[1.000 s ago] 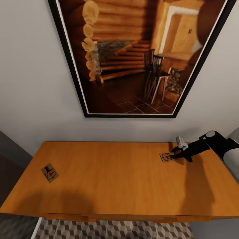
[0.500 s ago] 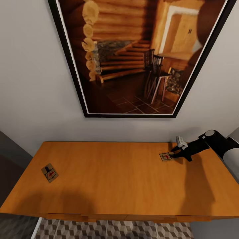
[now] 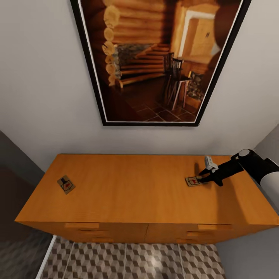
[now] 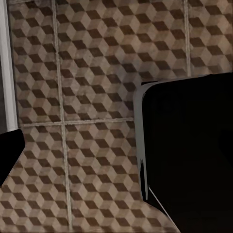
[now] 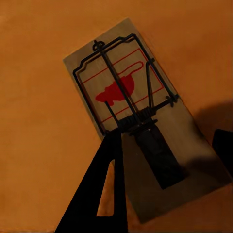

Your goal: Take the four mousetraps from the cabinet in the bathroom and place them on the bathroom floor. Make sure all four end up on the same floor surface, and ensure that at least two of them are either under or directly next to the same bathroom sink.

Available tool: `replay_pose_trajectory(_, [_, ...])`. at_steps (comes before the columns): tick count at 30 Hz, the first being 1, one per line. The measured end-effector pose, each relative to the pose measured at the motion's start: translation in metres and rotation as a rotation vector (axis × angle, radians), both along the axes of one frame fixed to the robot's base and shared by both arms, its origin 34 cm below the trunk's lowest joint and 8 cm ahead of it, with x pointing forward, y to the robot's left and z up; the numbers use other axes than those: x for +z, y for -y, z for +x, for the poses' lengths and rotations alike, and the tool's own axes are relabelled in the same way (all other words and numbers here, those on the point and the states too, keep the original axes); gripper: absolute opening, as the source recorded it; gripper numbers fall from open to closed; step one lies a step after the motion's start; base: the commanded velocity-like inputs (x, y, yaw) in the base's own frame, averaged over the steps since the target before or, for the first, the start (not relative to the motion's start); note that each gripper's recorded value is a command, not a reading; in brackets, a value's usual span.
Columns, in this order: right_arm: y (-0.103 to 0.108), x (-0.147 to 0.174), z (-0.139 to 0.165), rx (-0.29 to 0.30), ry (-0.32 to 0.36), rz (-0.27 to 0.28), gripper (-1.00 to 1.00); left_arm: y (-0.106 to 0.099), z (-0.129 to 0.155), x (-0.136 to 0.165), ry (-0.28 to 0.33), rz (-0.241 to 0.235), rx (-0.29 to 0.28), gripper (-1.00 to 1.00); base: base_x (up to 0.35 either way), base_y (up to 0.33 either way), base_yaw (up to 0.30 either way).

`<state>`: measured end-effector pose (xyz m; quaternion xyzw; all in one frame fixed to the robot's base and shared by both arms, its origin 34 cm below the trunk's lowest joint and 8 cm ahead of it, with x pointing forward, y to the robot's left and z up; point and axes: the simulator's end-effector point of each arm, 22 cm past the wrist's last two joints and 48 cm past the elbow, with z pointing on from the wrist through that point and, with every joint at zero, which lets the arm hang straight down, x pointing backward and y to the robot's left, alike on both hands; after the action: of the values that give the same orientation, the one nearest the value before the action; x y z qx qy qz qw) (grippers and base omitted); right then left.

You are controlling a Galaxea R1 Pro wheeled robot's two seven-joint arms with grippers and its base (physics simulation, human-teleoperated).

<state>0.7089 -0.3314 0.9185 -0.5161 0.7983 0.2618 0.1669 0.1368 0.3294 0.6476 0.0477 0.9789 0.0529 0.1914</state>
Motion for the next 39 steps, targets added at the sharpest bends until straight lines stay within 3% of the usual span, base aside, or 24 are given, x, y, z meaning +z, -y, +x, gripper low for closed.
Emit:
replay_pose_trajectory(12, [-0.016,0.015,0.011,-0.022,0.024,0.065,-1.00,0.000,0.000,0.000,0.000,0.000,0.000,1.00,-0.325,0.000,0.000])
replay_pose_trajectory(39, [-0.017,0.016,0.011,-0.020,0.026,0.067,-1.00,0.000,0.000,0.000,0.000,0.000,0.000,1.00,-0.305,0.000,0.000])
